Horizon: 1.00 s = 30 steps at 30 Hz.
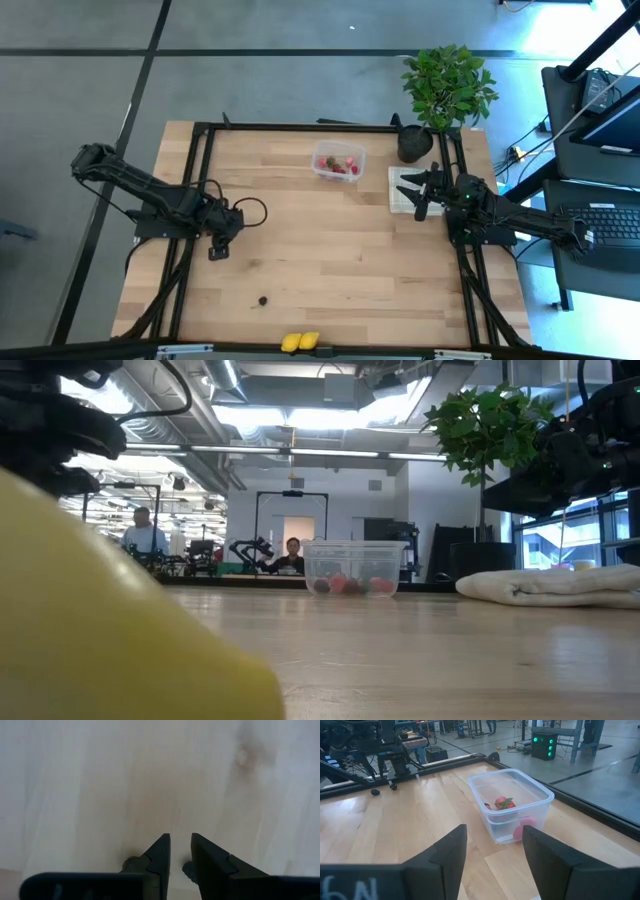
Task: Pick and placing Produce into tupperware
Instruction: Put the top black cherry into the transparent container
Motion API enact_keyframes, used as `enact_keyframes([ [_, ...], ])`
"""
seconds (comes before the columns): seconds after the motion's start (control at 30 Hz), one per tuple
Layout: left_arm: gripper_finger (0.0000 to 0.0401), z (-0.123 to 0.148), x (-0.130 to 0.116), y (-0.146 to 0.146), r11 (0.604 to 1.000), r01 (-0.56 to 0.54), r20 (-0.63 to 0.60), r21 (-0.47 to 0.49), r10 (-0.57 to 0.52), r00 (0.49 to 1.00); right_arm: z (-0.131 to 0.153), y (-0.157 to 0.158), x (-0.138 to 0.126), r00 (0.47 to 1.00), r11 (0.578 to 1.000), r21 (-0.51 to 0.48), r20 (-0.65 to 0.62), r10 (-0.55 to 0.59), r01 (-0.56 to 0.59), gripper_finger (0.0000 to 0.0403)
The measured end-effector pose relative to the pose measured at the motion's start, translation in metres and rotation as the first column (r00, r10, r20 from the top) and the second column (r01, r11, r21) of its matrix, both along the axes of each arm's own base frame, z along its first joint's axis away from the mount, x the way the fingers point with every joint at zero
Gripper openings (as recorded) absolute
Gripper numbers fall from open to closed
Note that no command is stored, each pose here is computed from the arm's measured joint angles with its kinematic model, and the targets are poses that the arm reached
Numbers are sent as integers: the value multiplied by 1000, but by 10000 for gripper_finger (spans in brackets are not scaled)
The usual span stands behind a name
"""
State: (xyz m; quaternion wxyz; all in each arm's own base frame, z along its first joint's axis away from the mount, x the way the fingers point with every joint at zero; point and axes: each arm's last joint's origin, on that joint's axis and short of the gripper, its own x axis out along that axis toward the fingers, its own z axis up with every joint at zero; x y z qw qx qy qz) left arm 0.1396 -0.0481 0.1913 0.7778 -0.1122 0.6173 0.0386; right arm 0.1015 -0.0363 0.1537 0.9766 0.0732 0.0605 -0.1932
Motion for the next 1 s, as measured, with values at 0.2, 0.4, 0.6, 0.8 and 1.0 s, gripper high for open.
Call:
enact_keyframes([
  [0.2,50,0,-1,-3,993,104,14,61,-105,994,0,0,0,1000,1000,-2,-1,0,0,195],
  [0.4,46,0,-3,-4,983,143,17,114,-145,989,0,0,0,1000,1000,-2,-1,0,0,195],
  [0.6,73,0,-3,-7,971,195,17,136,-199,980,0,0,0,1000,1000,-2,-1,0,0,195],
  [0.8,112,0,-3,-6,971,190,19,145,-195,981,0,0,0,1000,1000,-2,-1,0,0,195],
  [1.0,140,-4,-7,-5,978,149,-20,143,-148,989,0,0,0,1000,1000,-2,-1,0,0,195],
])
